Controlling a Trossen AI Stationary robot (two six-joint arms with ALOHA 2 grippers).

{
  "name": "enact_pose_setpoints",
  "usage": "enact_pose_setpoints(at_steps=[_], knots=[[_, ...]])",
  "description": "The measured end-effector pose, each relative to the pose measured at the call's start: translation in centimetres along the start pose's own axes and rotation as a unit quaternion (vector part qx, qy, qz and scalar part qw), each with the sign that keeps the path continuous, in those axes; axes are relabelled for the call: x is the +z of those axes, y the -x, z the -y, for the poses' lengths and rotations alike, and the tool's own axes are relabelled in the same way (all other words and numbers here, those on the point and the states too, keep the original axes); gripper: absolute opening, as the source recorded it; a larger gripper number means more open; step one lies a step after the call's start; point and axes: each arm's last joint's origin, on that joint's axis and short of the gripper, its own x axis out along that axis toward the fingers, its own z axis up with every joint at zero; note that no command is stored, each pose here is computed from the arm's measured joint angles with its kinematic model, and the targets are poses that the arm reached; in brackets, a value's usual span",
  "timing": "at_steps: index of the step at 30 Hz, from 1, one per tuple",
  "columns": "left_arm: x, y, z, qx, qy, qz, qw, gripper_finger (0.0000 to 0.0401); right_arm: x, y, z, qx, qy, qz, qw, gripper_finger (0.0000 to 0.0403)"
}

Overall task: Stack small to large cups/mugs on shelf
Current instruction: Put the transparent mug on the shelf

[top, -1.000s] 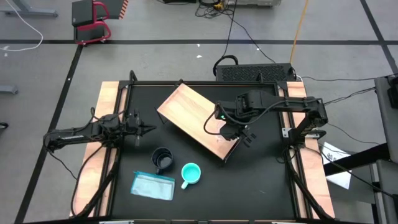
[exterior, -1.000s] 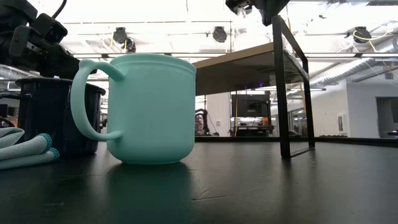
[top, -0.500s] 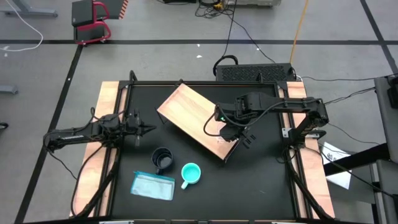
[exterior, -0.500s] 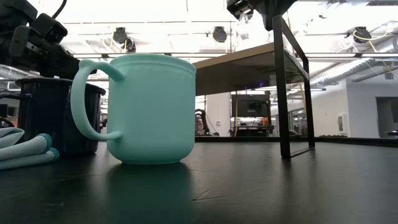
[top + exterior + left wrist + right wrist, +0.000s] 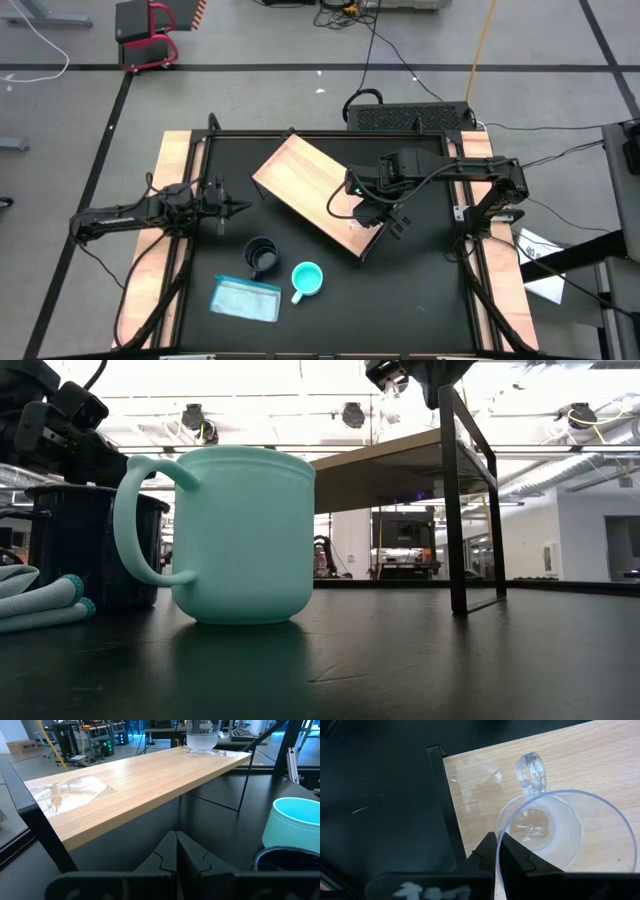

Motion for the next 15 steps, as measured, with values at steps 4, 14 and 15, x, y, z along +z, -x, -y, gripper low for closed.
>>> enact_pose_setpoints(at_steps=[4, 14, 15], knots=[[0.01, 0.00, 0.00, 0.000, 0.000, 0.000, 1.000, 0.0003, 0.00, 0.00, 0.00, 0.000, 0.000, 0.000, 1.000, 0.0003], [0.01, 0.00, 0.00, 0.000, 0.000, 0.000, 1.000, 0.0003, 0.03, -0.06, 0.04, 0.000, -0.004, 0.001, 1.000, 0.0006], [0.01, 0.00, 0.00, 0.000, 0.000, 0.000, 1.000, 0.0003, 0.03, -0.06, 0.03, 0.000, -0.006, 0.001, 1.000, 0.0008]])
